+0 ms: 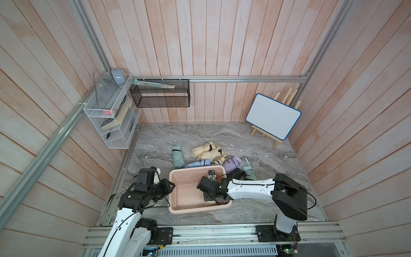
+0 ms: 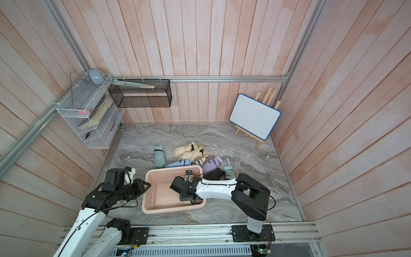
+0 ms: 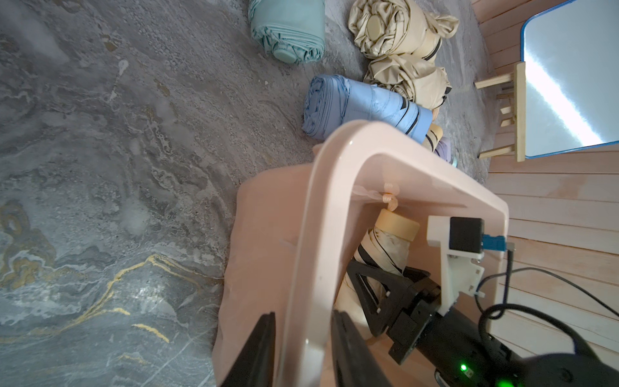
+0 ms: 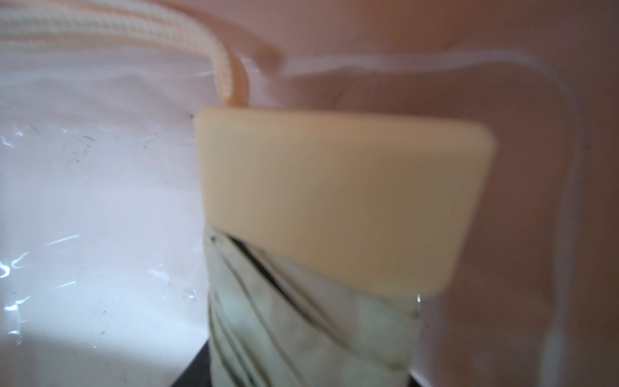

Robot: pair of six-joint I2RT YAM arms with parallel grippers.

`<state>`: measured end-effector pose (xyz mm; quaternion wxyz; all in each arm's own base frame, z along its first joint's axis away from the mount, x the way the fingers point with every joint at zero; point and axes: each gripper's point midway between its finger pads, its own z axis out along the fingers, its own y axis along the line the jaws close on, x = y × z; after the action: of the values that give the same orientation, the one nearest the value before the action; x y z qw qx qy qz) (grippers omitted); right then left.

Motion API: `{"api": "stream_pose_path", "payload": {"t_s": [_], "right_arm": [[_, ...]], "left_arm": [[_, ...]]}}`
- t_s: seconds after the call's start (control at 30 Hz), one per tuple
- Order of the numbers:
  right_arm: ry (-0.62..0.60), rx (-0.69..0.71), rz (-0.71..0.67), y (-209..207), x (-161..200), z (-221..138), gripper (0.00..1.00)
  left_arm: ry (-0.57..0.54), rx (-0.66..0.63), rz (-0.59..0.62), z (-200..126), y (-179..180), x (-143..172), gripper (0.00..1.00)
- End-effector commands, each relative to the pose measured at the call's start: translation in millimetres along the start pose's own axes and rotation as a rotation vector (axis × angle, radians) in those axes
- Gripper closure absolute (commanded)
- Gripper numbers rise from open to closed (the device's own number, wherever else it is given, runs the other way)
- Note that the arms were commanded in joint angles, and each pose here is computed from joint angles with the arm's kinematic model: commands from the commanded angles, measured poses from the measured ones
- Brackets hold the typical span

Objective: Put the umbrella into the storage box
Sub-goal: Place the umbrella in the storage box.

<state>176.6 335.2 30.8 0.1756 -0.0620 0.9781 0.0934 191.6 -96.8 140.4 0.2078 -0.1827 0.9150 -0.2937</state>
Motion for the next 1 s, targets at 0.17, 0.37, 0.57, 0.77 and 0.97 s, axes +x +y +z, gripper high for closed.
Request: {"api": "stream_pose_path", "payload": {"t_s": [0.17,0.37,0.57,0.77,0.97], "right_arm": [[-0.045,0.003,-0.009,3.6,-11.6,-16.1,0.23],[-0.083,-0.089,-0.013,22.0,-29.5,-52.5,0.14],[-0.201,-0.202,-0.002,37.7,-65.6,-113.0,0.13],[-0.274,-0.210,0.046,14.2,-108.0,-156.9,0.14],[-0.280,-0.058,0.057,-81.5,-134.7,-155.3,0.19]], "left_arm": [[-0.004,0.020,0.015,2.7,-3.5,-1.5,0.63],[-0.006,0.018,0.023,3.0,-3.8,-2.6,0.43],[-0.059,-0.009,0.042,-6.5,-6.5,-14.7,0.25],[-0.179,-0.064,0.082,-28.3,-12.9,-41.4,0.13],[-0.279,-0.030,0.219,-39.2,-35.6,-69.0,0.12]]}}
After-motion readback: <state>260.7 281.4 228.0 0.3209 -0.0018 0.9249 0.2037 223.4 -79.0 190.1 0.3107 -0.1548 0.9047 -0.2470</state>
